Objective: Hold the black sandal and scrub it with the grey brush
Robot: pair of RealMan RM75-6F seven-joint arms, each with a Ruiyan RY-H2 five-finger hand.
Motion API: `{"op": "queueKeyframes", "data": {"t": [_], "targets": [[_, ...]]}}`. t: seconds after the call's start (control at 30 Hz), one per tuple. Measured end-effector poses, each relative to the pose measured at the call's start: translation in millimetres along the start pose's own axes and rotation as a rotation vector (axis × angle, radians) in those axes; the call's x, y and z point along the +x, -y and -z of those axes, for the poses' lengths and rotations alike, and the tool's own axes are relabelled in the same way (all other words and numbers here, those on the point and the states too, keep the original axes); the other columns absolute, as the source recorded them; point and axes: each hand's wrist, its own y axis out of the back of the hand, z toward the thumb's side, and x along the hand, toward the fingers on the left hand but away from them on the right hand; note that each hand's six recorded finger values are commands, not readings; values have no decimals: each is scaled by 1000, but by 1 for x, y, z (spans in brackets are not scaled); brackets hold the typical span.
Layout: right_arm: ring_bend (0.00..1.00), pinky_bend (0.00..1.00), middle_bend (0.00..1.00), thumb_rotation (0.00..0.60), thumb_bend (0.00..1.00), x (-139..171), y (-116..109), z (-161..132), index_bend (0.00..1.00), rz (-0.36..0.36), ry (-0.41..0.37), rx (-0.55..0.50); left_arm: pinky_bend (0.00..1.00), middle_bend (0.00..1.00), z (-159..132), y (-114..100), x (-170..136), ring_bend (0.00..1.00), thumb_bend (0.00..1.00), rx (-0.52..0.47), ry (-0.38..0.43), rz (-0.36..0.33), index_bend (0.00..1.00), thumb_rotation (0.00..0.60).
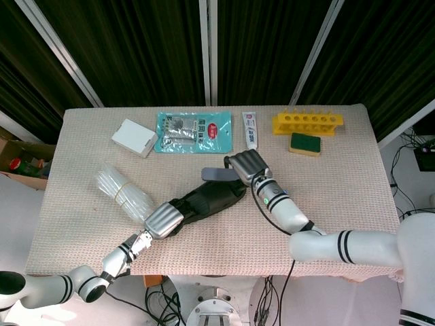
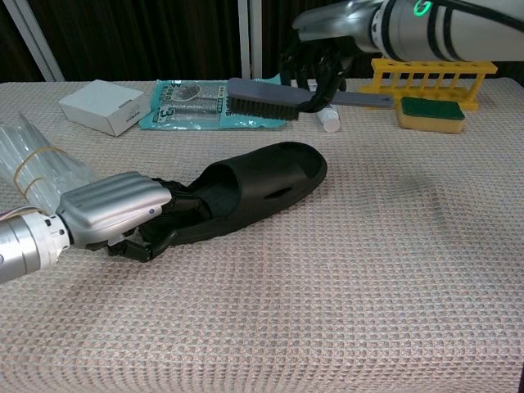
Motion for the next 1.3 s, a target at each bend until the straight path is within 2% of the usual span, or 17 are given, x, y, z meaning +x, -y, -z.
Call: {"op": "queueKeyframes", "data": {"t": [0.17,0.3,0.5,0.63,0.8,0.97,1.1,1.3], "targets": [[583,589,685,600,615,37,0,68,877,17,101,26,309,347,-2,-5,-1,229,565,-9,4,-15,271,600],[583,589,685,600,628,68,23,110,877,-15,150,29,309,343,-3,-15,-3,229,565,-24,9,-43,271,600],[583,589,685,600,628,98,59,150,876,-42,171,57,308,317,-5,-40,-13,229,565,-58,21,-126,271,600],[583,589,684,600,628,106,83,165,874,-56,168,80,307,300,-3,-57,-22,229,564,-69,18,-187,269,600],[583,589,679,600,627,101,108,165,866,-73,134,116,307,295,1,-73,-30,229,554,-76,4,-252,252,600],[577,564,657,600,603,93,118,159,819,-72,105,174,306,293,8,-85,-40,228,536,-82,-20,-307,226,600],[438,465,545,600,487,90,122,156,627,-75,91,197,306,292,13,-90,-46,227,536,-84,-38,-328,220,600],[54,120,182,600,254,93,128,158,84,-124,92,203,306,292,19,-93,-51,227,536,-85,-59,-345,221,600]]}}
